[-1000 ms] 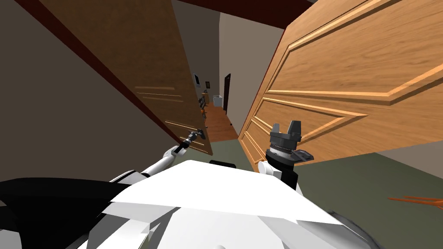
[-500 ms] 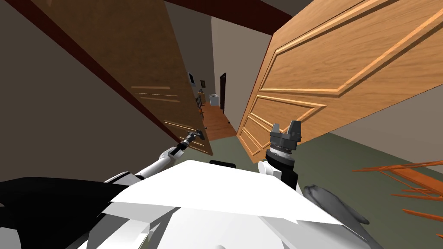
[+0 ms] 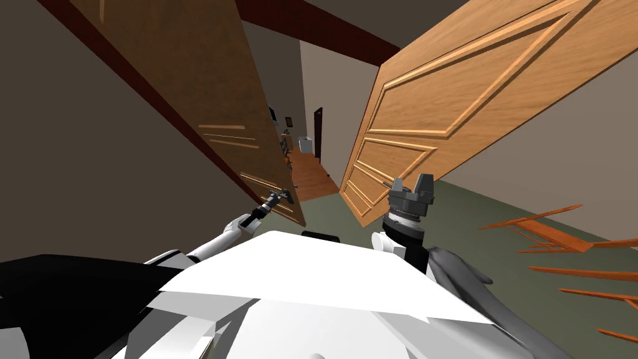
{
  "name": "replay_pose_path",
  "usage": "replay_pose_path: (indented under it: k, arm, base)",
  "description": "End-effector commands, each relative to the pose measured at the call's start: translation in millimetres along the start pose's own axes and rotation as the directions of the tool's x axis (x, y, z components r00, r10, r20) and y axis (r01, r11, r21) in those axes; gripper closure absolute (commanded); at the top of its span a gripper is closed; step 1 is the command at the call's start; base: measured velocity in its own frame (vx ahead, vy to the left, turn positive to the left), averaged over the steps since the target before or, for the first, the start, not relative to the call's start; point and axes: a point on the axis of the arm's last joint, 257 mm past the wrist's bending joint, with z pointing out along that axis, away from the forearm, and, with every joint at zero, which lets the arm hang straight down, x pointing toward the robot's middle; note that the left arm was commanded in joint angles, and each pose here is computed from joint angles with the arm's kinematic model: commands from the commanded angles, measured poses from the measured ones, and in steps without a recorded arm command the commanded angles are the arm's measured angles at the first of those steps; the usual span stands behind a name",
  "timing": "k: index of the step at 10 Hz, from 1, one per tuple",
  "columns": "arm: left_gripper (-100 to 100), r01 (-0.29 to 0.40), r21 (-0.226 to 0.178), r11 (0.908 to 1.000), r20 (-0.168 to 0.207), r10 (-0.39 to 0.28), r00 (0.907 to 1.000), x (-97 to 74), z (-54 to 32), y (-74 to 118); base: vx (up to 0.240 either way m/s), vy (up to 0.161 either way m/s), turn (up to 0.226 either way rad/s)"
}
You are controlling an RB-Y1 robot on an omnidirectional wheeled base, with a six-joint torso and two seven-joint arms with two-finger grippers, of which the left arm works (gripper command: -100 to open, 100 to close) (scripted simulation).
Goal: Pull the door open
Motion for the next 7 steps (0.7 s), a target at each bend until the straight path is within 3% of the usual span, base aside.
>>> replay_pose_path:
  k: [1,7]
  arm:
    - [100,-0.001,0.002,1.0000,-0.009,0.001,1.0000,-1.2,-4.5,-0.5]
    - [100,-0.003,0.006,1.0000,-0.040,0.003,0.9992,-5.3,-20.6,-2.9]
  base:
    - [-0.133,0.085,-0.160]
    - [-0.200,0.111,-0.170]
